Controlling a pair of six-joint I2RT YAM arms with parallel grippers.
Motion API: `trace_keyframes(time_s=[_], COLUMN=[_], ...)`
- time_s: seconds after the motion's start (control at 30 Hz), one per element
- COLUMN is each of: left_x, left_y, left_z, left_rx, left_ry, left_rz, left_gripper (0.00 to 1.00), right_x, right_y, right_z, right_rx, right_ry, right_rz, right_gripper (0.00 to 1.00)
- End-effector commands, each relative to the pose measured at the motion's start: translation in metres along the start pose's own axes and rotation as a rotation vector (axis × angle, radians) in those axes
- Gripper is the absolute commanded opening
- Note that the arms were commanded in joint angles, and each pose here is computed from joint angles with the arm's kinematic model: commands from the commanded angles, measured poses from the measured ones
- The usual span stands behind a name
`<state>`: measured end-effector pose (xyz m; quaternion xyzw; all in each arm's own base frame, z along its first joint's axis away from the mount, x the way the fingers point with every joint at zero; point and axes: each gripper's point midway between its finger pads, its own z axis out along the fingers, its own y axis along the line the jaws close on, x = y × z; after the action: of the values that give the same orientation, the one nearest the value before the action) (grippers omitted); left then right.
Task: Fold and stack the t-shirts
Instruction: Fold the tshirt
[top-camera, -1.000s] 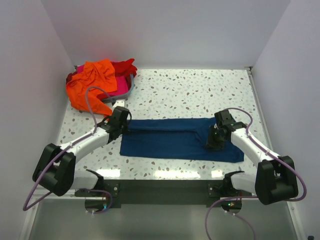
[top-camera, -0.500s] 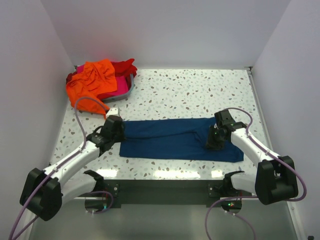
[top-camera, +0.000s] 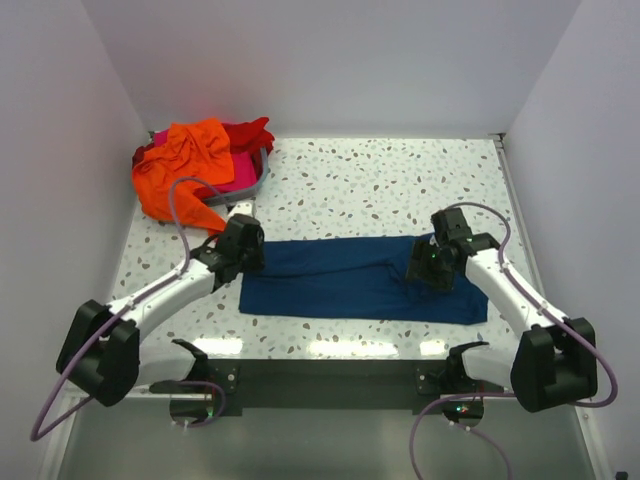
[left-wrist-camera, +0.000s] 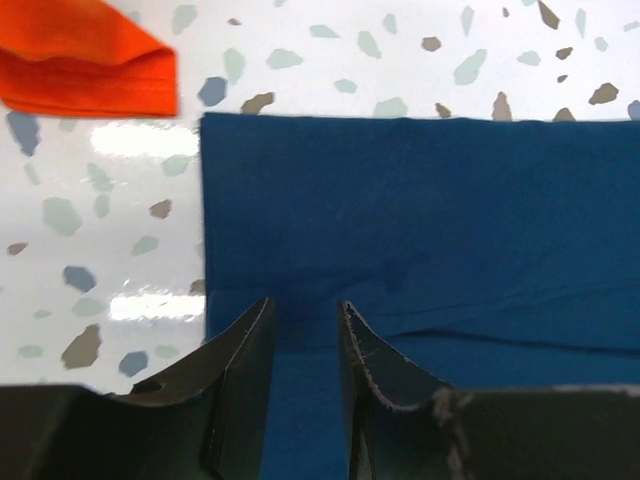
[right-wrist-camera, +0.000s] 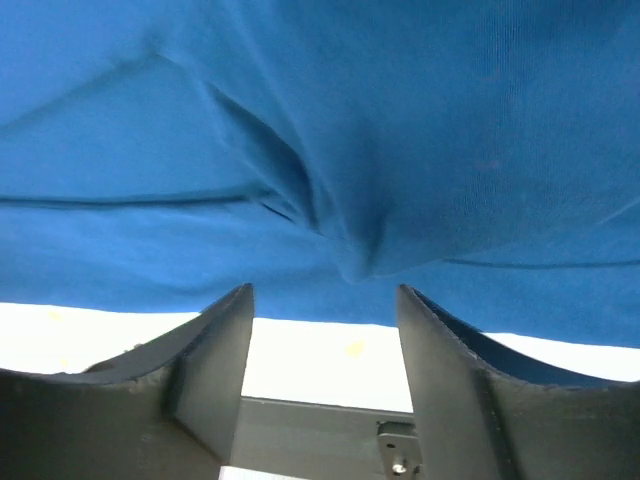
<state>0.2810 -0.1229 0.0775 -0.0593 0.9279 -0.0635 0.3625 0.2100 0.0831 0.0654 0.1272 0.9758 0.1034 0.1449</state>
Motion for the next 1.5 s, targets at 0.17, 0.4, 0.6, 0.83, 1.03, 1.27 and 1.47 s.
trace_keyframes(time_s=[0.17, 0.4, 0.6, 0.83, 1.03, 1.27, 1.47], left_x=[-0.005, 0.013, 0.032, 0.034, 0.027, 0.012, -0.011], left_y=[-0.057, -0.039, -0.004, 0.032, 0.043, 0.070, 0.064], left_z=[0.037, 0.065, 0.078, 0.075, 0.070, 0.062, 0.056], left_rx=[0.110, 0.017, -0.071, -0.103, -0.149, -0.220, -0.195], left_ry=[0.013, 0.036, 0.078, 0.082, 0.081, 0.062, 0.038], left_rz=[-0.007, 0.032, 0.029, -0.050, -0.062, -0.097, -0.085], left_gripper=[0.35, 0.34, 0.33, 0.33, 0.32, 0.32, 0.32], right_x=[-0.061, -0.088, -0.092, -0.072, -0.053, -0.041, -0.054], right_y=[0.009, 0.006, 0.002, -0.003, 0.007, 0.048, 0.054], right_z=[-0.036, 0.012, 0.046, 0.069, 0.083, 0.089, 0.042], right_rx=[0.050, 0.079, 0.105, 0.104, 0.093, 0.042, 0.033], right_ry=[-0.160, -0.102, -0.053, 0.005, 0.044, 0.069, -0.023], right_rz=[-0.010, 0.022, 0.023, 0.031, 0.003, -0.071, -0.086], right_gripper=[0.72, 0.72, 0.75, 0.77, 0.80, 0.82, 0.84])
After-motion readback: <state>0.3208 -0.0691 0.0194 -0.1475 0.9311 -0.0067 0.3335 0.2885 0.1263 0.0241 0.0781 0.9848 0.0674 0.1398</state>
